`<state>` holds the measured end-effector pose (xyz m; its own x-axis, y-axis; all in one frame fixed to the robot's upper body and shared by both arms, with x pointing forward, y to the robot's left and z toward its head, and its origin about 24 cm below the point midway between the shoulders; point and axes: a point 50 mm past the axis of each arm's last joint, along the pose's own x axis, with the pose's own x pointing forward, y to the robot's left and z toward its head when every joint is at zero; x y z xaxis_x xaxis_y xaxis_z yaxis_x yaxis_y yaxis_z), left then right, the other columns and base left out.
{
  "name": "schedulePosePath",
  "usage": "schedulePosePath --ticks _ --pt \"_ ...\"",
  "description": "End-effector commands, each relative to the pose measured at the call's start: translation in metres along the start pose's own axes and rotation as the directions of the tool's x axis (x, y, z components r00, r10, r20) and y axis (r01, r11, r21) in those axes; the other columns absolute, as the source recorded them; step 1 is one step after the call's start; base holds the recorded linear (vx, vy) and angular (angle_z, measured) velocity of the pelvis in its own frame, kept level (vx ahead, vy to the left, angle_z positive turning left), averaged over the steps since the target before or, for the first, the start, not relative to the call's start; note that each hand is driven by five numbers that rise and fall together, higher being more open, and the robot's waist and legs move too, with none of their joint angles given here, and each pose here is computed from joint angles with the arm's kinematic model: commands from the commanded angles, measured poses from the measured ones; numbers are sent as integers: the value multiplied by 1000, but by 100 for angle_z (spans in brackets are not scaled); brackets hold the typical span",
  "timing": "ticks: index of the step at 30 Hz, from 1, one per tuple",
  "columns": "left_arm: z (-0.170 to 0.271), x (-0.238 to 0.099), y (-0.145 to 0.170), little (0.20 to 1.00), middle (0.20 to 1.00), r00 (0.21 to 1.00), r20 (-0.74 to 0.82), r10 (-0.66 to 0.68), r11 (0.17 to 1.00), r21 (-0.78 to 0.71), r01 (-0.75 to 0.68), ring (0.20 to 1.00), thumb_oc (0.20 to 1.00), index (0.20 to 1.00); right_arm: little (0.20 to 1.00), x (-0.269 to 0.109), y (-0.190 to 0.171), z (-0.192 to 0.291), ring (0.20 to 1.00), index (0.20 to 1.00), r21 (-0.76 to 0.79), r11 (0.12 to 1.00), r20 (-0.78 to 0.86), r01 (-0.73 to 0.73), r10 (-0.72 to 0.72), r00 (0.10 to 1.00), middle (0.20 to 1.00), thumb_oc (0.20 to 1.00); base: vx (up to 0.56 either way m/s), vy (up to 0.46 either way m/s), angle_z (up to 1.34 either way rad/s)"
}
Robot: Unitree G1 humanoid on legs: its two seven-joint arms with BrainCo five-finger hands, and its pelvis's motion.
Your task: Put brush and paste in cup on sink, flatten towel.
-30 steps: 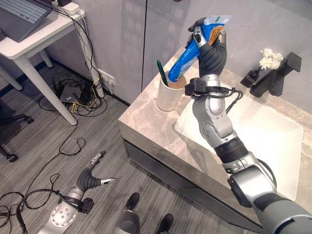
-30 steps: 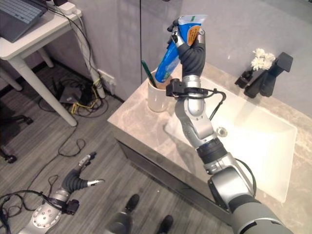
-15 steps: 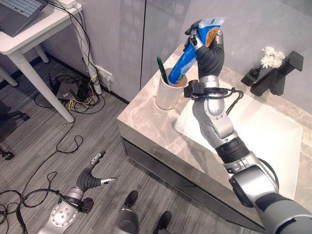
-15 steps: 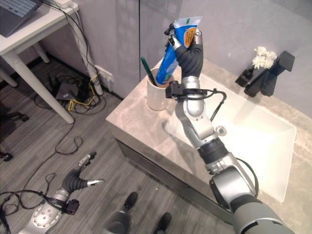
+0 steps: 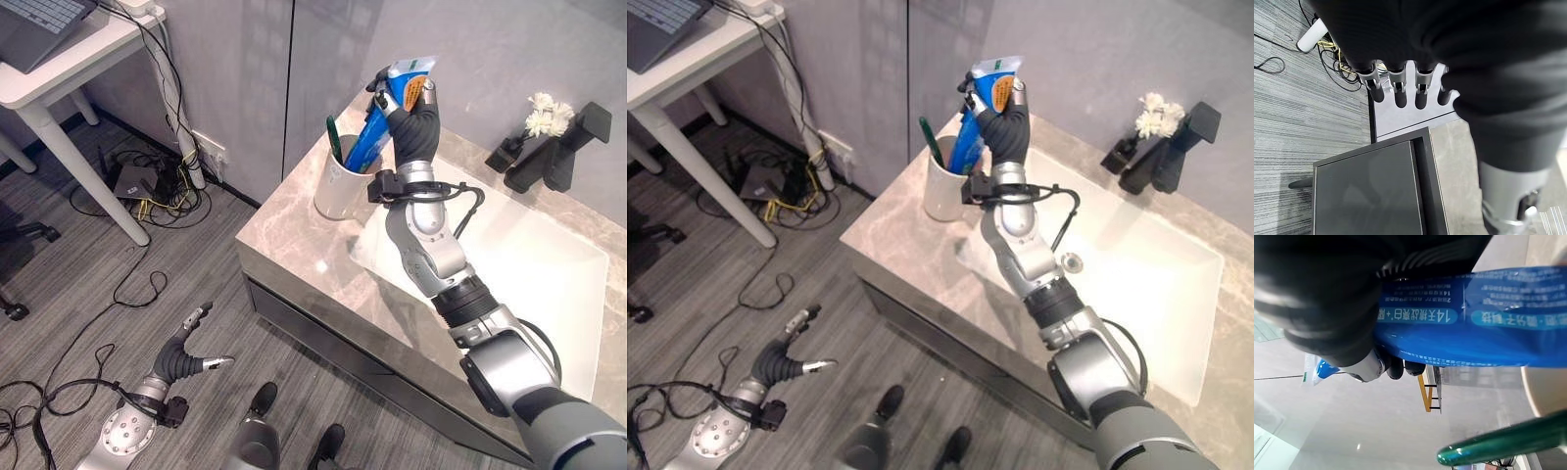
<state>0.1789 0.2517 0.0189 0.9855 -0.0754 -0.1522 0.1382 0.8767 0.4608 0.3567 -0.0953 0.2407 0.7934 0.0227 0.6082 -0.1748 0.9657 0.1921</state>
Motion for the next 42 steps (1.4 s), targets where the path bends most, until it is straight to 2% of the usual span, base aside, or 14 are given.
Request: schedulePosePath --ticks 1,2,3,18,25,28,32,37,39,42 --pt "4 -2 -4 1000 1000 999 40 -24 1000 10 24 1000 1000 1000 457 20 15 33 457 457 -28 998 152 -58 62 986 457 457 0 0 0" --pt "4 -1 -4 1000 1000 999 41 -23 1000 10 22 1000 1000 1000 925 20 14 32 925 925 -34 998 151 -54 59 987 925 925 0 0 0" --pt "4 -1 -5 1000 1000 999 41 -21 1000 7 21 1000 1000 1000 1000 20 15 32 1000 1000 -30 998 151 -57 61 987 1000 1000 0 0 0" --pt "6 3 -7 1000 1000 998 52 -36 999 18 35 1000 1000 1000 1000 16 28 41 1000 1000 -29 993 194 -111 115 974 1000 1000 0 0 0" --pt "8 5 -7 1000 1000 997 65 -46 998 40 43 1000 1000 1000 1000 22 20 57 1000 1000 -70 996 264 -57 73 962 1000 1000 0 0 0" --pt "10 6 -7 1000 1000 996 75 -45 998 56 41 1000 1000 1000 1000 21 8 71 1000 1000 -140 990 336 -8 55 940 1000 1000 0 0 0" --pt "9 4 -7 1000 1000 996 79 -31 997 67 26 1000 1000 1000 1000 5 -29 95 1000 1000 -228 964 461 134 -14 887 1000 1000 0 0 0" --pt "6 1 -9 1000 1000 998 65 -20 998 56 17 1000 1000 1000 1000 -15 -58 100 1000 1000 -230 946 494 227 -87 865 1000 1000 -19 22 -14" --pt "3 -1 -10 1000 1000 999 55 -3 999 41 1 1000 1000 1000 1000 -32 -77 103 1000 1000 -273 919 512 284 -111 852 1000 1000 -29 26 -10" --pt "0 -6 -6 1000 1000 999 41 26 999 38 -27 1000 1000 1000 1000 -56 -104 106 1000 1000 -427 835 510 348 -95 855 1000 1000 -15 28 -22"
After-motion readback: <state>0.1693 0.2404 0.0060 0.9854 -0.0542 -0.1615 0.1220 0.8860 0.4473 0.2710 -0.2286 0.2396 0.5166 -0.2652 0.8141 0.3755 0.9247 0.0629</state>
